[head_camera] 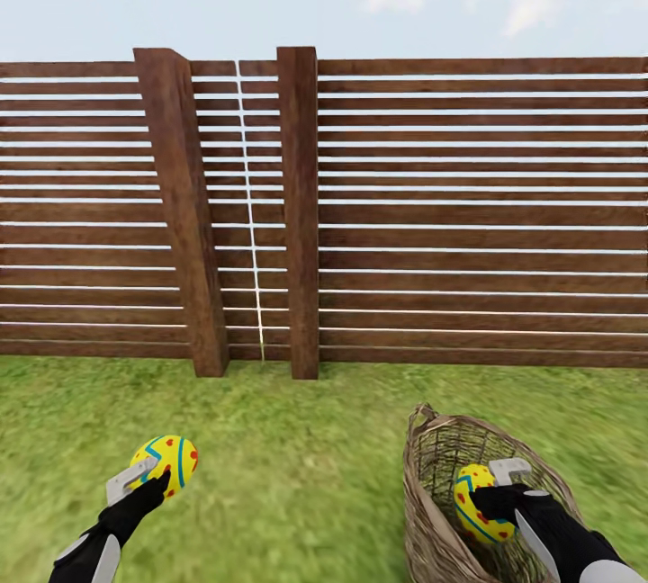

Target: Take the three Easter eggs out of the wicker basket on the lawn in the garden, then place them on the lawn next to a single tree (choose any tree) so that all three eggs are next to the same tree and none are left in the basket.

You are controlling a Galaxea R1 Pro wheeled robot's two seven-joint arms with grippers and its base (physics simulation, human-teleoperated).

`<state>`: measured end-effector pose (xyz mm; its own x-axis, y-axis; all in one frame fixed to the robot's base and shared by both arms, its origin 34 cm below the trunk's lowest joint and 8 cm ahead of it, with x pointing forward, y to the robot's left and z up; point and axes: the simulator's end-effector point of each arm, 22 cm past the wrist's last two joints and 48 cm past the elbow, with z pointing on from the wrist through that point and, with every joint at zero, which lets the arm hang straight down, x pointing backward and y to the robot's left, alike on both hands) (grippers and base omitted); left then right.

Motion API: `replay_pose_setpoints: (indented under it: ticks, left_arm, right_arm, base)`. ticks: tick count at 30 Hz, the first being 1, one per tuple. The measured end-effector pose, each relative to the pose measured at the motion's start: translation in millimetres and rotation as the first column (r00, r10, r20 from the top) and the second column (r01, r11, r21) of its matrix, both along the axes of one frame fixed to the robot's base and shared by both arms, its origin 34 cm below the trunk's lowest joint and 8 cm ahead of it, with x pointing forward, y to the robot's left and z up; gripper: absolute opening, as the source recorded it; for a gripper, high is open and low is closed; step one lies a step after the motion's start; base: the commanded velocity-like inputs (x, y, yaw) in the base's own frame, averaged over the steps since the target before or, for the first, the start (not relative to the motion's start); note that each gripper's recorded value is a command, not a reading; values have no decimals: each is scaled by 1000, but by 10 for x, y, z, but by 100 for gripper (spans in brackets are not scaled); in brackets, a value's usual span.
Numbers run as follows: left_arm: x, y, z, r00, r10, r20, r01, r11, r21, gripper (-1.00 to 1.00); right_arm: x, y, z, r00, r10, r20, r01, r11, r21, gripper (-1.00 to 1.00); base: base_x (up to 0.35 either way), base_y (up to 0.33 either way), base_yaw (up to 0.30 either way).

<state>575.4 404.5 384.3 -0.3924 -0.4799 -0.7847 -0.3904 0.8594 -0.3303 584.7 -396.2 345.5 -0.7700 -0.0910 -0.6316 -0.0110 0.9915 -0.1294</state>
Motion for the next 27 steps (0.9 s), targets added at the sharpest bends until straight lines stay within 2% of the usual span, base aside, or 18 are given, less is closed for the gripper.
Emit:
replay_pose_setpoints:
  ticks: [18, 27]
  left_arm:
    - [74, 0, 383, 997, -1, 73, 1, 1000, 1, -100]
    - [132, -2, 587, 997, -1, 73, 1, 1000, 0, -100]
  right_arm:
    - [105, -1, 394, 997, 0, 73, 0, 1000, 0, -100]
    - [163, 37, 588, 997, 2, 73, -2, 1000, 3, -100]
  base:
    - [0, 0, 0]
    - [0, 0, 0]
